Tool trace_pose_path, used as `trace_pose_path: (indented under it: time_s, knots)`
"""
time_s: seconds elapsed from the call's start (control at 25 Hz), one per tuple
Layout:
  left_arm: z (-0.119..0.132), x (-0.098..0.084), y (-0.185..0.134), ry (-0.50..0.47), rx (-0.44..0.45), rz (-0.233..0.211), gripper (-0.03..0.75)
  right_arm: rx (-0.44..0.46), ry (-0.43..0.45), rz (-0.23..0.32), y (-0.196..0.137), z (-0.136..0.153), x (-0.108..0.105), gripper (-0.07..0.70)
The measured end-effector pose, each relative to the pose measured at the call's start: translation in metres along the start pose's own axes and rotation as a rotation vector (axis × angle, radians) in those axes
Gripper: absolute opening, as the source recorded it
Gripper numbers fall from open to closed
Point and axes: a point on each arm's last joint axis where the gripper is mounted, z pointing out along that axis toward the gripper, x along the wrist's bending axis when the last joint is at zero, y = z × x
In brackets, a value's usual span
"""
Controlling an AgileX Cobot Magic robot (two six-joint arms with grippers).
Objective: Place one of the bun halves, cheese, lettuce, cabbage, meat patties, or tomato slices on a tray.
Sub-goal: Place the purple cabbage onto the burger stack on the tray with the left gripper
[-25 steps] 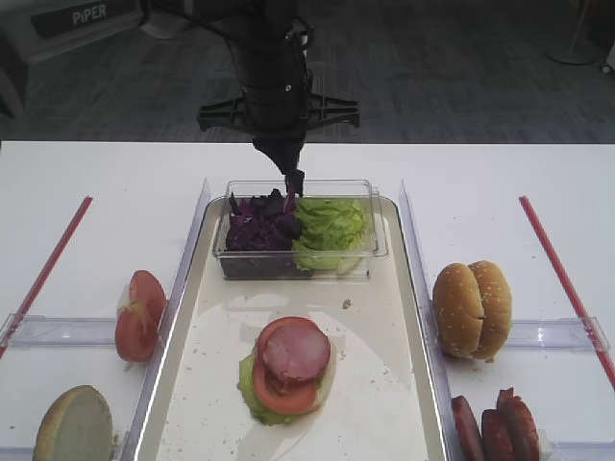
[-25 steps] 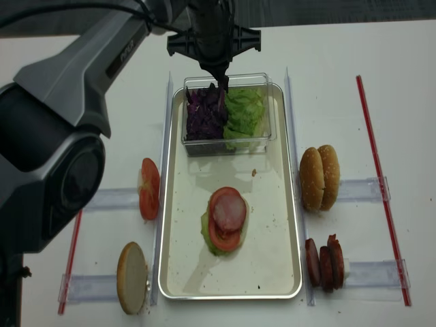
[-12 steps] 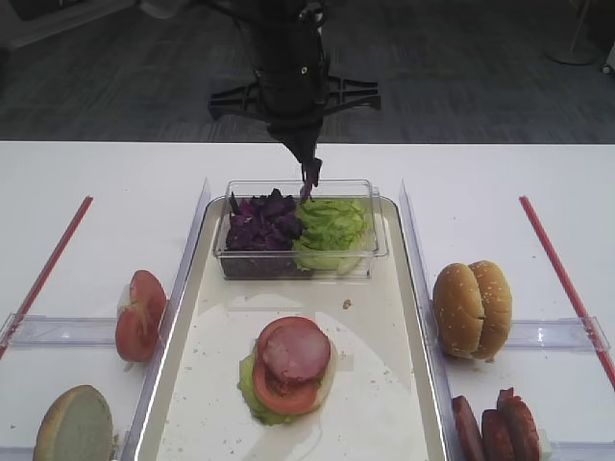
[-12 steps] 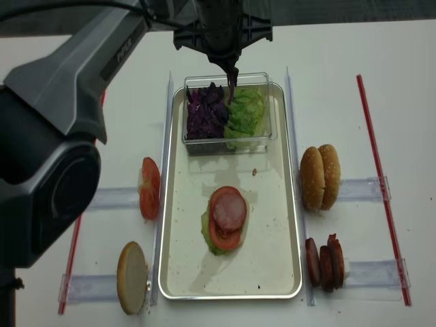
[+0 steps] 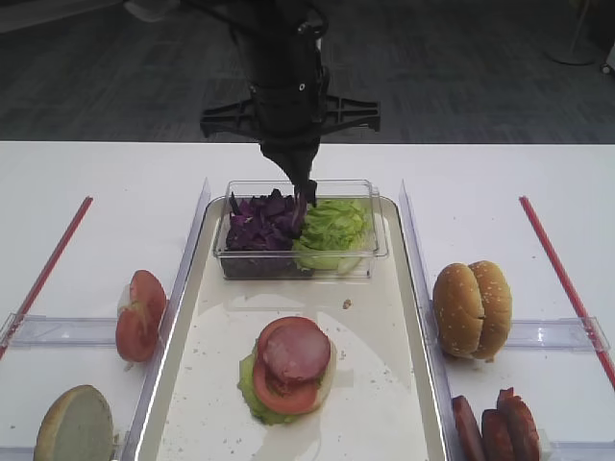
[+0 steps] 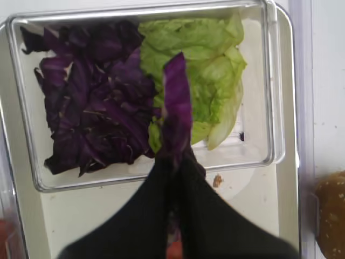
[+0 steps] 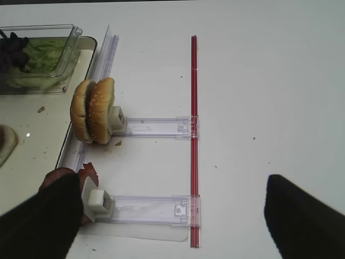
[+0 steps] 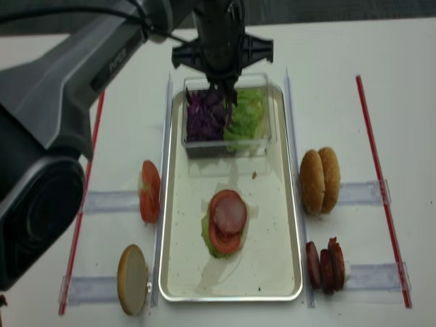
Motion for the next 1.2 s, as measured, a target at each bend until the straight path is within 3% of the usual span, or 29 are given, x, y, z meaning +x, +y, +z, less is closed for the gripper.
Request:
trace_pose_path:
  time_s: [0.48, 0.88, 1.2]
  knots:
    - [-0.014, 0.017, -0.032, 0.034, 0.062, -0.011, -0.004, 0.0, 0.0, 0.0, 0.0, 0.0, 0.0, 0.692]
    - [-0.009, -0.007, -0.059, 0.017, 0.112, 0.029, -0.004, 0.0, 0.0, 0.0, 0.0, 0.0, 0.0, 0.692]
    - [0.0, -0.015, -0.078, 0.032, 0.159, 0.042, -0.004, 0.0, 0.0, 0.0, 0.0, 0.0, 0.0, 0.692]
